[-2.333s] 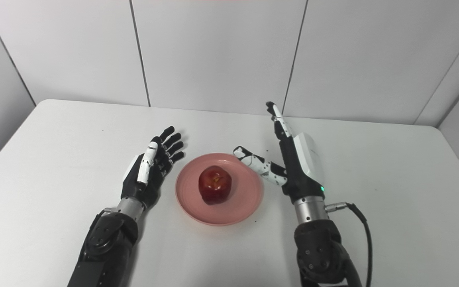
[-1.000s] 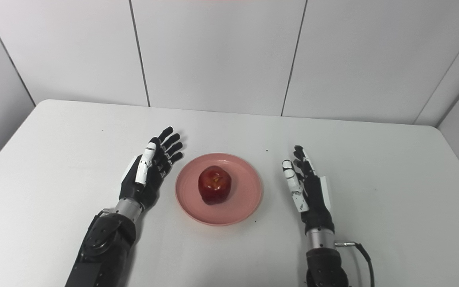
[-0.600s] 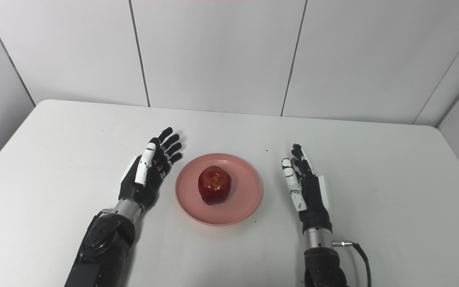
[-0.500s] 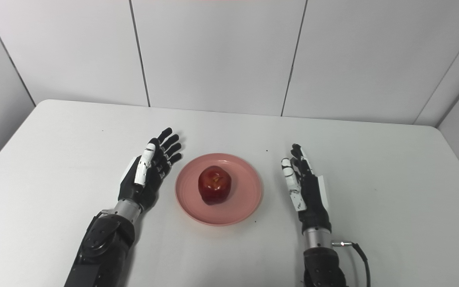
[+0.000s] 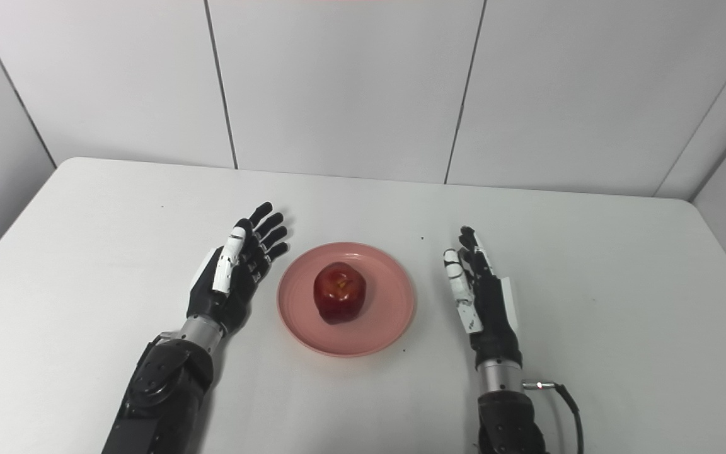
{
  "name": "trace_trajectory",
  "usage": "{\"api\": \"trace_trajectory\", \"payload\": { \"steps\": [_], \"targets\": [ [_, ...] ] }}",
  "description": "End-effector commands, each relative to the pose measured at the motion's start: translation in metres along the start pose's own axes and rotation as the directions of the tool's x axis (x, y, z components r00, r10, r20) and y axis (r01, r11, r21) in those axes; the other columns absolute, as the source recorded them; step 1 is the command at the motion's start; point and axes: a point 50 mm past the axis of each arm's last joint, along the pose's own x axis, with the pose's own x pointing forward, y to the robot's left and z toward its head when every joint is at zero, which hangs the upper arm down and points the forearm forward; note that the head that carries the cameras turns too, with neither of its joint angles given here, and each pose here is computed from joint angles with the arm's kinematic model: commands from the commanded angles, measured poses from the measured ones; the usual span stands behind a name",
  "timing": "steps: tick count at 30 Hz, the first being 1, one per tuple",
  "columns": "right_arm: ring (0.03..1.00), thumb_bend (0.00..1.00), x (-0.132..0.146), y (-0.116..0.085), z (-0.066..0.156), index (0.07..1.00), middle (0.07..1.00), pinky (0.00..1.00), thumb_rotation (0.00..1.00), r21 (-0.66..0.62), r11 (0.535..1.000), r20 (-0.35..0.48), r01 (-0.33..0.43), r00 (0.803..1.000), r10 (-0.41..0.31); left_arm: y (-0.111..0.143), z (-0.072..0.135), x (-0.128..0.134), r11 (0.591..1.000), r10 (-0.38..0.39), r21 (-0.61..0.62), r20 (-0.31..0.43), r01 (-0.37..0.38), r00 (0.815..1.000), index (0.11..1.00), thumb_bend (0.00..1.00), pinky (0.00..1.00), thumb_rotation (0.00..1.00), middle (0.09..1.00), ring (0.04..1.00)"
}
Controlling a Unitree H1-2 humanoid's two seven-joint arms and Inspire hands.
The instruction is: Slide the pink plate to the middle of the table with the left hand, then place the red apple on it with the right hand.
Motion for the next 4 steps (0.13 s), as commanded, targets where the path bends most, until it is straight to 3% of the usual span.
{"api": "trace_trajectory", "payload": {
  "steps": [1, 4],
  "targets": [
    [0.910, 0.30, 0.0057, -0.0017, 0.0157, 0.918, 0.921, 0.84, 1.00, 0.006, 1.000, 0.065, 0.010, 0.998, -0.010, 0.0013, -0.0078, -0.0041, 1.000, 0.018, -0.001, -0.035, -0.018, 0.999, 0.911, 0.37, 0.92, 1.00, 0.928, 0.927],
    [0.911, 0.30, 0.0049, -0.0016, 0.0158, 0.918, 0.922, 0.84, 1.00, 0.014, 1.000, 0.064, 0.010, 0.998, -0.011, 0.0008, -0.0081, -0.0044, 1.000, 0.020, 0.002, -0.033, -0.020, 0.999, 0.909, 0.37, 0.91, 1.00, 0.926, 0.924]
  ]
}}
